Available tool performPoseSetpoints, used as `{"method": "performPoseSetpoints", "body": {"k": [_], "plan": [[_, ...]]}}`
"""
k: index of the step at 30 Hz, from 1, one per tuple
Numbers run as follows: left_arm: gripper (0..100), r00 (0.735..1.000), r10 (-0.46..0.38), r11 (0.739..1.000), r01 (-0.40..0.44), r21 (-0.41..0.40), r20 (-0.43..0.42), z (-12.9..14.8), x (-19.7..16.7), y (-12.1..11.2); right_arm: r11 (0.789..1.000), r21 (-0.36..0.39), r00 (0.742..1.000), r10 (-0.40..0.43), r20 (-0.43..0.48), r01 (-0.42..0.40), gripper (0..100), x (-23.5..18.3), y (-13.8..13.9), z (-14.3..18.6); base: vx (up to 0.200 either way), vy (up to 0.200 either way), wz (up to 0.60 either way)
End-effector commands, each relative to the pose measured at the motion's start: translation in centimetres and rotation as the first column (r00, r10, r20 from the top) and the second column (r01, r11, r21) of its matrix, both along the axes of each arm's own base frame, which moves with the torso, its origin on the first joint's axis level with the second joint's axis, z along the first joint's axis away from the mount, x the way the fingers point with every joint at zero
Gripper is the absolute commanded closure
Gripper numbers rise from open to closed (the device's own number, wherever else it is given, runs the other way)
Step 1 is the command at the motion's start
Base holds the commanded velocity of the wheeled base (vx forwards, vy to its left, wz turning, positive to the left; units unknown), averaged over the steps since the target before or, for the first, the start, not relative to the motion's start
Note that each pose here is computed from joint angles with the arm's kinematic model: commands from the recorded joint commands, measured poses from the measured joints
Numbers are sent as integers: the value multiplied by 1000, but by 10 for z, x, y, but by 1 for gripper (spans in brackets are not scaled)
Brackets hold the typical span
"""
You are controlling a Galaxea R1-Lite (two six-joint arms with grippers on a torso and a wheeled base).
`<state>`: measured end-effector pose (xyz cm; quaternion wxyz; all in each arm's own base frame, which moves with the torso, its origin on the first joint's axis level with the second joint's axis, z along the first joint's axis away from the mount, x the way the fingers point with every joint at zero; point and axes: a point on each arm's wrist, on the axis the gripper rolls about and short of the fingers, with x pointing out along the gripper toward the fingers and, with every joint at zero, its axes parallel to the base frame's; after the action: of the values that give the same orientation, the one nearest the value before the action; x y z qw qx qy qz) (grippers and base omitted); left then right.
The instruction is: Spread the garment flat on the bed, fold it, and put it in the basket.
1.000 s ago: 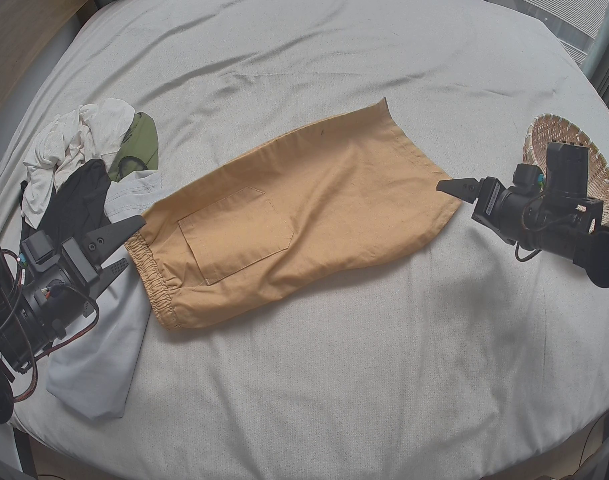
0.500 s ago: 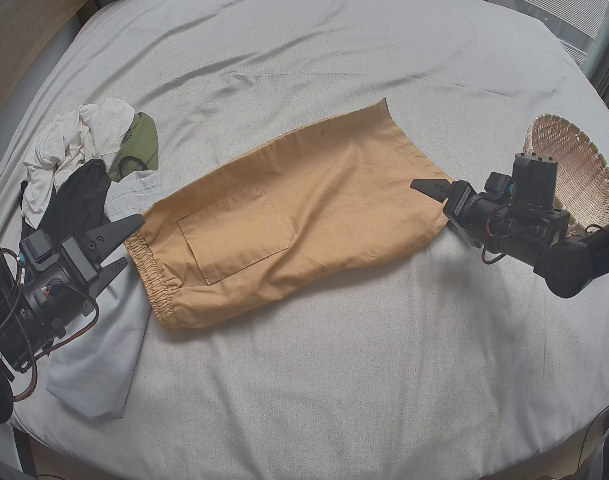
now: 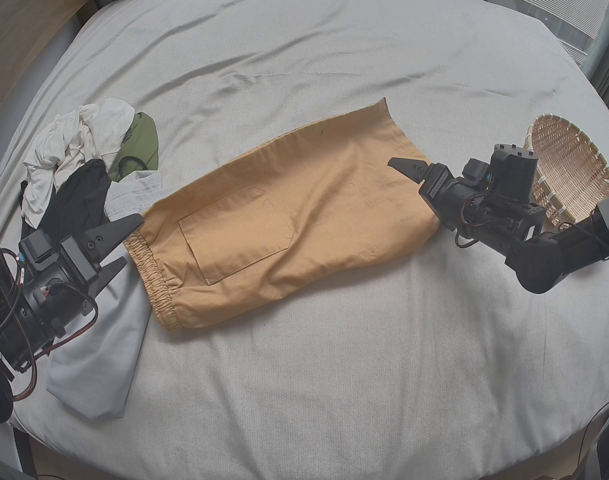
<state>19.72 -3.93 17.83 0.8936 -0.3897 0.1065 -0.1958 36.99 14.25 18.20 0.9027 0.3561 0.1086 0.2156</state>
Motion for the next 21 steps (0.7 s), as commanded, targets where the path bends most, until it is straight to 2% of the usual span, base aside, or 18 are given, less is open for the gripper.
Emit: {"method": "performPoseSetpoints", "body": {"k": [1, 5, 6, 9, 17, 21], "plan": [[0, 1000, -2, 1000, 2, 0, -5, -1, 0, 0, 1000, -1, 1000, -4, -3, 4, 0, 4, 1, -6, 0, 0, 0], [0, 1000, -5, 1000, 5, 9, -29, -7, -2, -1, 1000, 7, 1000, -4, 17, 4, 0, 5, 2, -6, 0, 0, 0], [0, 999, -6, 1000, 7, 12, -39, -10, -3, -1, 1000, 8, 1000, -7, 23, 7, 100, 5, 2, -7, 0, 0, 0], [0, 998, -6, 1000, 7, 15, -56, -14, -5, 0, 999, 10, 998, -41, 38, 41, 100, 6, 3, -9, 0, 0, 0], [0, 999, -5, 1000, 5, 13, -53, -14, -6, 0, 999, -5, 998, -48, 32, 48, 100, -7, -4, -6, 0, 0, 0], [0, 997, -7, 1000, 8, 14, -70, -18, -7, 0, 997, -62, 997, -46, 60, 49, 100, -33, -15, 5, 0, 0, 0]]}}
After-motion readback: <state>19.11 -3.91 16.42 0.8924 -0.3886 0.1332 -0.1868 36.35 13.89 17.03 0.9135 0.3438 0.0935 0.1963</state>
